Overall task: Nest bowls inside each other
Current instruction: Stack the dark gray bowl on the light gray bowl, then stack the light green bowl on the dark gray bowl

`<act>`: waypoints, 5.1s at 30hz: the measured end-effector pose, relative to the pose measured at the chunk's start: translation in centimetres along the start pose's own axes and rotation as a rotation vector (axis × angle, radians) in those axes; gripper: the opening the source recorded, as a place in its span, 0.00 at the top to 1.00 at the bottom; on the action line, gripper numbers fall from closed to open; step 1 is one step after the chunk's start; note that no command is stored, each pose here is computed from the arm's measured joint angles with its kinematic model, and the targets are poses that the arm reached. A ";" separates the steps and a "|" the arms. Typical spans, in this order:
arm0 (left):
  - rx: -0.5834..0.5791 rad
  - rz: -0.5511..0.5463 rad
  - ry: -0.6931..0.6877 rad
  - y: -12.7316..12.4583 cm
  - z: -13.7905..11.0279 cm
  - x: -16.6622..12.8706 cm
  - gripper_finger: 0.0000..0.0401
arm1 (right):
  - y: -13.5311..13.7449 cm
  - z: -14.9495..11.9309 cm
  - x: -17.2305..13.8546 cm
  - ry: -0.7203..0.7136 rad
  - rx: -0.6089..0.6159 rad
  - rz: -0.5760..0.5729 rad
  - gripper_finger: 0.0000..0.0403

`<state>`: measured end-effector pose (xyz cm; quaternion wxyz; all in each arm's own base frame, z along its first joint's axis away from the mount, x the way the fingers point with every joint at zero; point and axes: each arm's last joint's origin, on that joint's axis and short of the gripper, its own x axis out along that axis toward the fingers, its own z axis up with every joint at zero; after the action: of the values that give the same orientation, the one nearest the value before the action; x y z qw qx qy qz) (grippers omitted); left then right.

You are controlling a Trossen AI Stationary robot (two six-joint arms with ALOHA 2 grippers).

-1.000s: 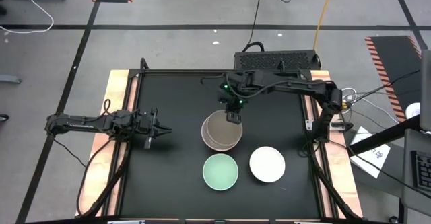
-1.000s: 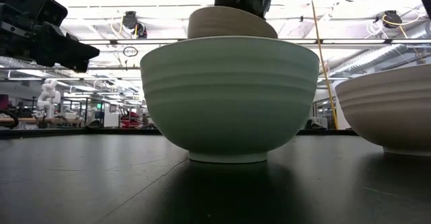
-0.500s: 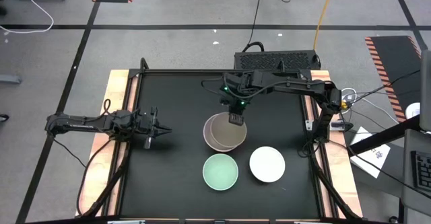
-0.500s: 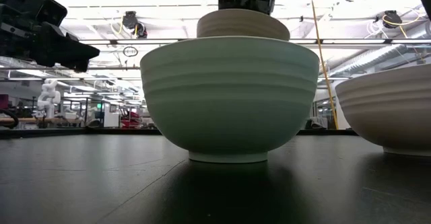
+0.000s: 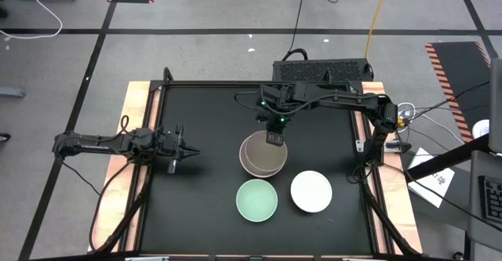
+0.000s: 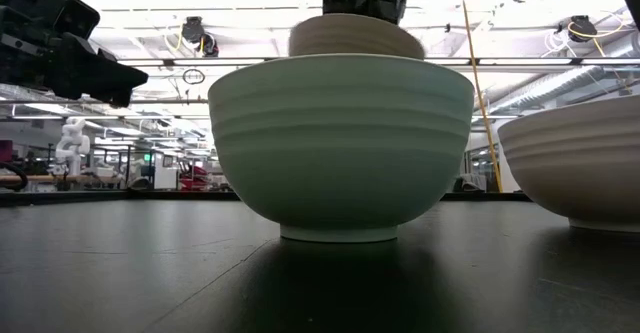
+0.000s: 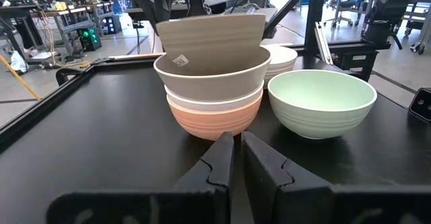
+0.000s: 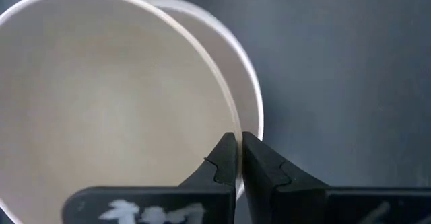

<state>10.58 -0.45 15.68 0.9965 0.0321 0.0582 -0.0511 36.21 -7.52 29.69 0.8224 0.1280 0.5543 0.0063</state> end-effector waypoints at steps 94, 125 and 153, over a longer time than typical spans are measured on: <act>0.006 0.007 0.004 0.0 0.0 0.0 0.92 | 0.6 1.2 -1.6 -0.039 -0.019 -0.002 0.68; 0.004 0.006 0.011 0.0 -0.1 0.1 0.92 | 2.4 -10.9 -1.5 -0.562 -0.143 0.118 0.69; 0.008 -0.015 0.009 0.0 -0.1 0.1 0.92 | 1.2 -24.1 0.7 -0.765 -0.073 0.140 0.69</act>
<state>10.66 -0.50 15.60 0.9957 0.0357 0.0625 -0.0587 14.62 -1.37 20.76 0.9713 0.1293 0.1968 0.0341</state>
